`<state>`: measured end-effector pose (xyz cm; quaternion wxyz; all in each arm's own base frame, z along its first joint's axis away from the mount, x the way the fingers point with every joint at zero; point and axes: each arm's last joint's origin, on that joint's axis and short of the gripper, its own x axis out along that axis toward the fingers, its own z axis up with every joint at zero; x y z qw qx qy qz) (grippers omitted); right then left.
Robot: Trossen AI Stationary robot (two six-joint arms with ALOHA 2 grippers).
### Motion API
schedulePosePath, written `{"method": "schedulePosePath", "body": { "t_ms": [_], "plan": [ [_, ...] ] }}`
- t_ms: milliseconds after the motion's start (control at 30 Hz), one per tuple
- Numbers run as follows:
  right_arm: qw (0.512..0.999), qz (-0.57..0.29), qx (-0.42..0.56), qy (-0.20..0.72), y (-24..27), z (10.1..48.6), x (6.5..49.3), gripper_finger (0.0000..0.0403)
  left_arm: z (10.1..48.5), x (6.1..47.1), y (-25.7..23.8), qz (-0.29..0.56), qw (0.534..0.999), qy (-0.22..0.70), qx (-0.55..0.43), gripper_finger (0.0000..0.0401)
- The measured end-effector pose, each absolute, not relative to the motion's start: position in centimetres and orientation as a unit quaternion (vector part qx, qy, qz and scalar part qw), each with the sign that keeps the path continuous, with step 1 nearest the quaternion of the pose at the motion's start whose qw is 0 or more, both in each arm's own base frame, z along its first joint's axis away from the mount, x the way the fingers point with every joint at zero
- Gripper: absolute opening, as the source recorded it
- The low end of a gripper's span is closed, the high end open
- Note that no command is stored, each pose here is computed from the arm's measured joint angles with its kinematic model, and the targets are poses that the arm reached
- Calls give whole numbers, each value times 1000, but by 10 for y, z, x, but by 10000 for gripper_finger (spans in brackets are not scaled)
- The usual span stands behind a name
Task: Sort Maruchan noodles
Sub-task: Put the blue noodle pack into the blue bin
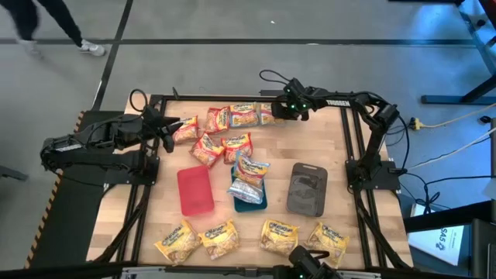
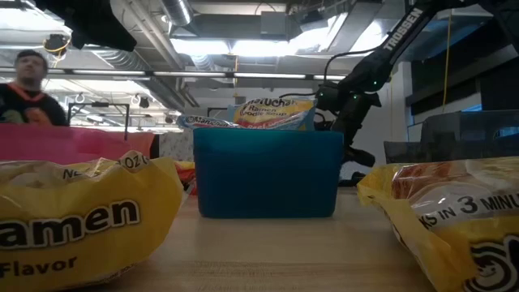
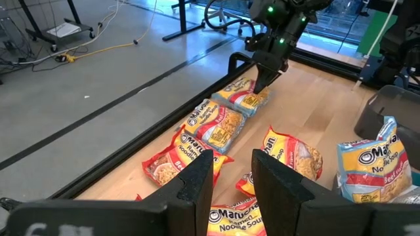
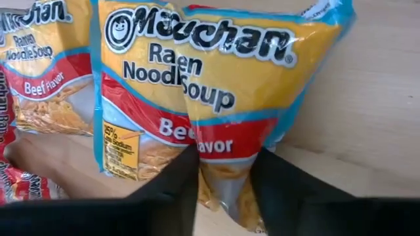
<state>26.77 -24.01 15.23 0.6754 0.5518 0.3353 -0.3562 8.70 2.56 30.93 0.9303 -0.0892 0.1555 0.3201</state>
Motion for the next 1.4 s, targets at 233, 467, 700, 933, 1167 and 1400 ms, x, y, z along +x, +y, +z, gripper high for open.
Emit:
{"method": "schedulePosePath", "body": {
  "t_ms": [233, 467, 700, 933, 1167, 1400],
  "plan": [
    [679, -355, 547, 338, -240, 152, 268, 103, 309, 87, 26, 320, 930, 155, -89, 99],
    [681, -356, 541, 342, -240, 152, 267, 164, 309, 87, 26, 320, 930, 156, -89, 99],
    [680, -353, 543, 343, -239, 152, 267, 199, 309, 87, 26, 320, 930, 156, -89, 99],
    [681, -352, 543, 343, -239, 152, 267, 202, 309, 87, 26, 320, 930, 156, -87, 99],
    [681, -351, 544, 343, -239, 152, 267, 202, 309, 87, 26, 320, 931, 157, -85, 99],
    [681, -350, 544, 344, -239, 152, 267, 202, 309, 87, 26, 321, 930, 157, -84, 99]
  ]
}}
